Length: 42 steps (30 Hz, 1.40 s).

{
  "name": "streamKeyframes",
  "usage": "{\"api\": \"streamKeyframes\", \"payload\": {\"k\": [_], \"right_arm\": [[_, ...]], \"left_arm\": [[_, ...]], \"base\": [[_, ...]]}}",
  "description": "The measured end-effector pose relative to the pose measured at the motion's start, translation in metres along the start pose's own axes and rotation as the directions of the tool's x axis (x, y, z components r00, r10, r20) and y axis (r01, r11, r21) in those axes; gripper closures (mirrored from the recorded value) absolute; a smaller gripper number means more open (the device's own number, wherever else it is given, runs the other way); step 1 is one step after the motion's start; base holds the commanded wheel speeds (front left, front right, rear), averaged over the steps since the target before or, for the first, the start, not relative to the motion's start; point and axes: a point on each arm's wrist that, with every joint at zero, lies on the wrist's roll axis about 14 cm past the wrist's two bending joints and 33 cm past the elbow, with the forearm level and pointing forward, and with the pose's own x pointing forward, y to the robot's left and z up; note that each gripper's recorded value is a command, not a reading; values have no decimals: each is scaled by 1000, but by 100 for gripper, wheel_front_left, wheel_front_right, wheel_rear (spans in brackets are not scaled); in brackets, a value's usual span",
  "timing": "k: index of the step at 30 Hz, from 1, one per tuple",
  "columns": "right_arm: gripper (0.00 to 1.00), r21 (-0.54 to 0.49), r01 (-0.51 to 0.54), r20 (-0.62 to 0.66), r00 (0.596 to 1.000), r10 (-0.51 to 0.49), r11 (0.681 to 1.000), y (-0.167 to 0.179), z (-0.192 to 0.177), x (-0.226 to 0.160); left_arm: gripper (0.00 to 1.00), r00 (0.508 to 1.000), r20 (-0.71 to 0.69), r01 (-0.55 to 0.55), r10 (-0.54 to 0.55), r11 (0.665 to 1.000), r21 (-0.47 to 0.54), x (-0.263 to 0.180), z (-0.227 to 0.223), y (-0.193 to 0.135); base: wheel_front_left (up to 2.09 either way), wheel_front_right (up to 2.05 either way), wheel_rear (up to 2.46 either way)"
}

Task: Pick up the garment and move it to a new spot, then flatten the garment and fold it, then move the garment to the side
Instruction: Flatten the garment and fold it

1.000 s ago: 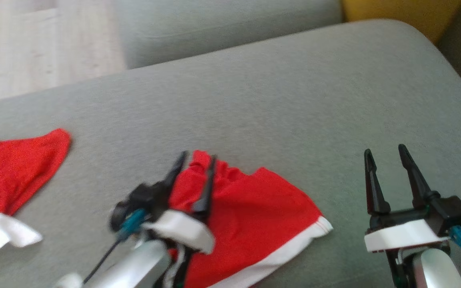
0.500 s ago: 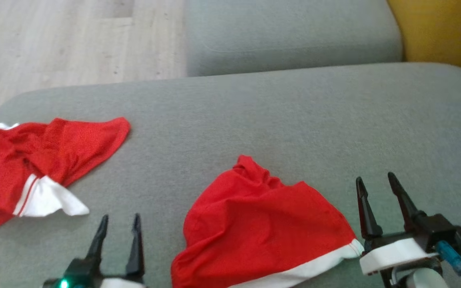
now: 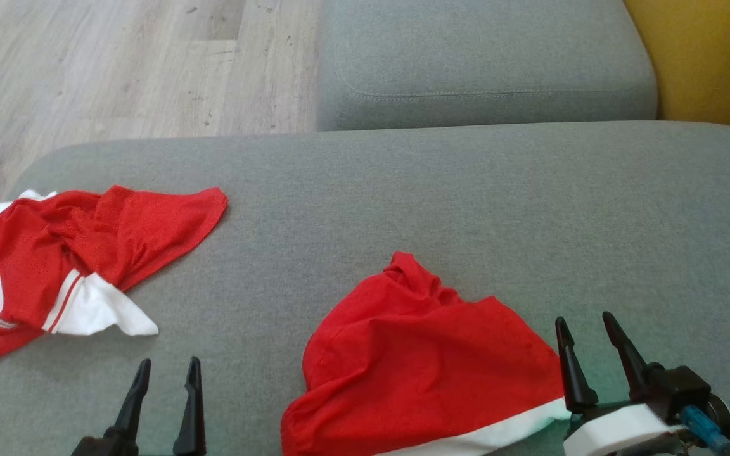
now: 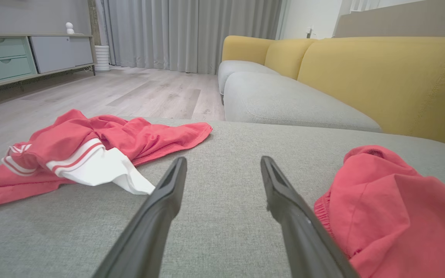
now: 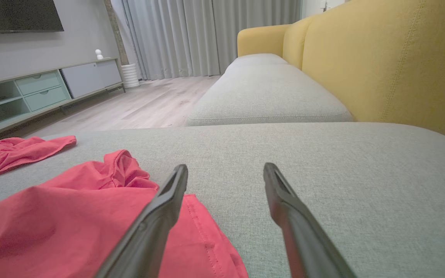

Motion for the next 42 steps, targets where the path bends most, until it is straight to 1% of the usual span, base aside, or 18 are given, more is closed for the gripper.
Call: {"api": "streamKeyframes", "payload": {"k": [13, 18, 20, 23, 24, 27, 29, 31, 32, 34, 36, 38, 42], "right_arm": [[0, 11, 14, -15, 1000, -14, 1000, -3, -5, -3], [0, 10, 9, -7, 1000, -9, 1000, -1, -3, -3], [0, 8, 12, 6, 1000, -12, 1000, -2, 1, -4], [0, 5, 19, 9, 1000, -19, 1000, -4, 2, -7], [0, -3, 19, -10, 1000, -19, 1000, -5, 0, -8], [0, -56, 18, -122, 992, -25, 998, -14, -14, -11], [0, -84, 12, -208, 978, -30, 996, -20, -25, -16], [0, -80, 5, -303, 953, -29, 997, -20, -39, -24], [0, -74, -5, -356, 934, -22, 997, -18, -48, -30], [0, -71, -27, -451, 893, -8, 997, -15, -67, -44], [0, -61, -33, -521, 854, -4, 998, -14, -82, -55], [0, -60, -39, -549, 836, -1, 997, -13, -87, -59], [0, -66, -41, -566, 825, -4, 997, -13, -90, -57]], "left_arm": [[0, 1000, -11, 6, -6, 1000, 10, 3, -6, 2], [0, 1000, -10, 23, -23, 1000, 20, 4, -6, -4], [0, 998, -23, 55, -54, 998, 23, 3, -10, -12], [0, 986, -128, 107, -105, 994, 6, -6, -29, -25], [0, 977, -173, 124, -123, 992, -7, -11, -36, -29], [0, 936, -296, 185, -190, 982, -44, -29, -49, -40], [0, 909, -356, 210, -218, 976, -61, -38, -53, -43], [0, 893, -388, 209, -230, 973, -96, -44, -53, -44], [0, 882, -407, 206, -238, 971, -120, -47, -54, -45], [0, 854, -455, 220, -254, 967, -128, -54, -62, -48], [0, 825, -492, 229, -277, 961, -158, -61, -68, -54], [0, 799, -517, 241, -308, 951, -193, -66, -73, -63], [0, 757, -559, 263, -340, 940, -216, -72, -82, -72]], "base": [[0, 0, 0], [0, 0, 0], [0, 0, 0], [0, 0, 0], [0, 0, 0], [0, 0, 0], [0, 0, 0], [0, 0, 0], [0, 0, 0], [0, 0, 0], [0, 0, 0], [0, 0, 0], [0, 0, 0]]}}
